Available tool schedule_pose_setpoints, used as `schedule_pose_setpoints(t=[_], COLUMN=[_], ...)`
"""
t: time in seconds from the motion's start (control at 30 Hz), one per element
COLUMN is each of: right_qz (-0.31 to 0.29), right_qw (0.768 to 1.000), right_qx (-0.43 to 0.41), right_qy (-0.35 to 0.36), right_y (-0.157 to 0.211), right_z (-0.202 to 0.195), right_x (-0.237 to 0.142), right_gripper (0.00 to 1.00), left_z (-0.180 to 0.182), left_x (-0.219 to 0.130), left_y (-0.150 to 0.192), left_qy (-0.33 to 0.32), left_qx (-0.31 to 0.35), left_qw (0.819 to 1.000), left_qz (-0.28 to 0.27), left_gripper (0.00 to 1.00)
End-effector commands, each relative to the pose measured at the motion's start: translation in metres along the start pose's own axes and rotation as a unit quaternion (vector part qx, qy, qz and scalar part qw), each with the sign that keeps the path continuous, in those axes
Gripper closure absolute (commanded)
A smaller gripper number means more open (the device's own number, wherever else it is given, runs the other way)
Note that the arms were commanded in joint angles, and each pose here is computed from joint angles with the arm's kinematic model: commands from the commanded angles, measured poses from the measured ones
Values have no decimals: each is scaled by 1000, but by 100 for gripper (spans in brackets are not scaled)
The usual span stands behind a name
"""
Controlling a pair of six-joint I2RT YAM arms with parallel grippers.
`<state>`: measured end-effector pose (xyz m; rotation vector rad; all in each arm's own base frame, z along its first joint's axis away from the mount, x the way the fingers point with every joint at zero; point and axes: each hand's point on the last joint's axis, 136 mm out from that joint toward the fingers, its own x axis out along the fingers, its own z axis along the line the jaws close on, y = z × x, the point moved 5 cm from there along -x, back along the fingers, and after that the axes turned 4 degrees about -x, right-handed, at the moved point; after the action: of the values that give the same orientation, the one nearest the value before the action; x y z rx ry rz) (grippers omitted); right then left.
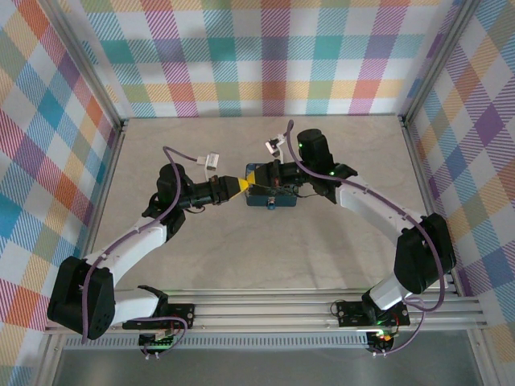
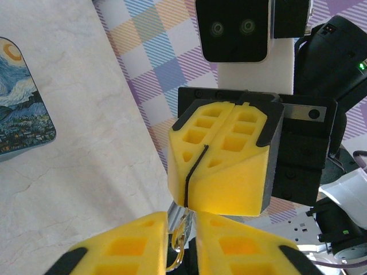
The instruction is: Unlock the padlock with the key
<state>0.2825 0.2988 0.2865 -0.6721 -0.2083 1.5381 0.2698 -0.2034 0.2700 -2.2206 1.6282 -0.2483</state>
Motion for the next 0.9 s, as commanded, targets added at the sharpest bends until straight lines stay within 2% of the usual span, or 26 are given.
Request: schedule_pose_setpoints(t=[0.0,0.1,0.17,0.2,0.23,0.27,0.3,0.37,0.43,0.7,0.87], right_qz=[-20,-22,-27,-31,-35,-41,-46,-55,-64,-86,-96], right_qw=[999,999,1000,999,999,999,998,995,993,983,963], right_qx=[-23,-16,-4,7,15,27,41,61,75,107,144], right_qy=[-18,-16,-8,2,9,21,34,55,71,121,205], right_y=[-7,-7,-8,-8,-9,-10,-10,-9,-8,-5,5], right_z=[18,17,15,13,11,9,6,2,-2,-11,-32], right_x=[-8,-8,-8,-8,-9,-10,-11,-13,-16,-25,-35], right_gripper=[100,100,100,96,89,77,70,60,54,47,46], left_z=[-1,-1,-1,0,1,3,5,9,13,34,55], left_x=[-1,-1,-2,-2,-2,-2,-2,-3,-3,-6,-9], left_y=[0,0,0,0,0,0,1,1,2,10,20], left_qy=[9,10,8,5,1,-5,-12,-21,-28,-58,-77], left_qx=[11,13,15,15,15,15,15,13,10,0,-14], left_qw=[1000,1000,1000,1000,1000,1000,1000,1000,1000,998,996], left_qz=[4,5,3,2,2,1,0,-4,-9,-22,-31], left_gripper=[86,98,100,100,100,100,100,100,100,100,100])
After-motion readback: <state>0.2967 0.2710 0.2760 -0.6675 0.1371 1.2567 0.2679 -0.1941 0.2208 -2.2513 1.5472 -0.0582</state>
